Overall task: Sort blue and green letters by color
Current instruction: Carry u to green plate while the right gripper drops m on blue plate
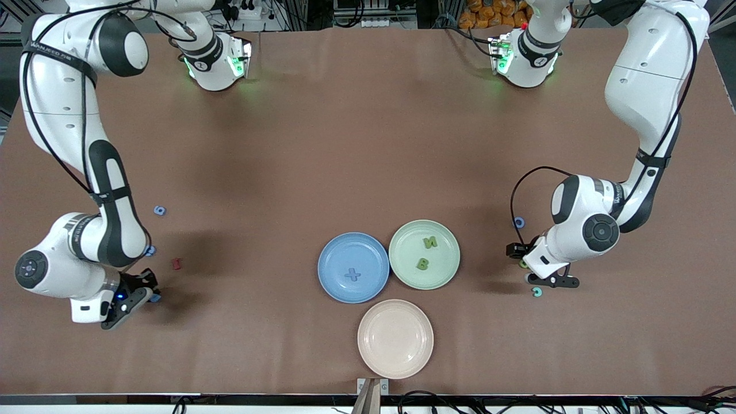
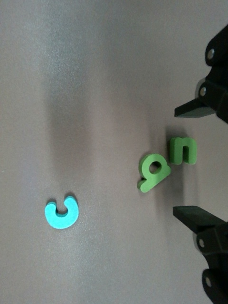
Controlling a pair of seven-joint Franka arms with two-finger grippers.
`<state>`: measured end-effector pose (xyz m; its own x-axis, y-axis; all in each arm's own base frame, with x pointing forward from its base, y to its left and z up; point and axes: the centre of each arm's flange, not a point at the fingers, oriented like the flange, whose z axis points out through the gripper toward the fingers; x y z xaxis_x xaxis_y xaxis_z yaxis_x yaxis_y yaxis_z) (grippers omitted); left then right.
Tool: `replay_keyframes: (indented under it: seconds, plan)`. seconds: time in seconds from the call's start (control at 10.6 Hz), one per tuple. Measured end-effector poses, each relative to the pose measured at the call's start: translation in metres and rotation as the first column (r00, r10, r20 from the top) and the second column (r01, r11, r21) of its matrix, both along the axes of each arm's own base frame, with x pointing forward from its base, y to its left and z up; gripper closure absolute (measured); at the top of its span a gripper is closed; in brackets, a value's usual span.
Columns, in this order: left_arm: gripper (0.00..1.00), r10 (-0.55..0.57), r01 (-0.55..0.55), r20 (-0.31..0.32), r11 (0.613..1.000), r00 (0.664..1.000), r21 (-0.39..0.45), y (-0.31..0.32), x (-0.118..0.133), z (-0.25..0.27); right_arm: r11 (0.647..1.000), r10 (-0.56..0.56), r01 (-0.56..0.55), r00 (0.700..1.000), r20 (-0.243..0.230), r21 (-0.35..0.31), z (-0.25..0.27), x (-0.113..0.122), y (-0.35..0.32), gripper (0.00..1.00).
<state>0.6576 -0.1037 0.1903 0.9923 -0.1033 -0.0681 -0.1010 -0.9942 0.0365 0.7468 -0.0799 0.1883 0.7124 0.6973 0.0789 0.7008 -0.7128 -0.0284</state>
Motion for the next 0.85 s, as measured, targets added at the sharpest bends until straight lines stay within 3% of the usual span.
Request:
replay_keyframes:
  seconds: [0.38,0.66,0.85]
  plan:
    - [0.22,-0.003,0.003,-0.006,1.000,1.000,0.007,0.001,-0.002,-0.003,0.966,-0.235,0.238,0.971,-0.036,0.102,0.019,0.006,0.168,0.73]
    - [0.29,-0.003,0.003,-0.010,1.000,1.000,0.011,-0.001,-0.004,-0.006,0.892,-0.390,0.409,0.912,-0.131,0.191,0.031,-0.005,0.250,0.73]
    - [0.31,-0.003,0.003,-0.012,1.000,1.000,0.012,-0.004,-0.005,-0.008,0.821,-0.485,0.523,0.850,-0.206,0.228,0.046,-0.014,0.300,0.73]
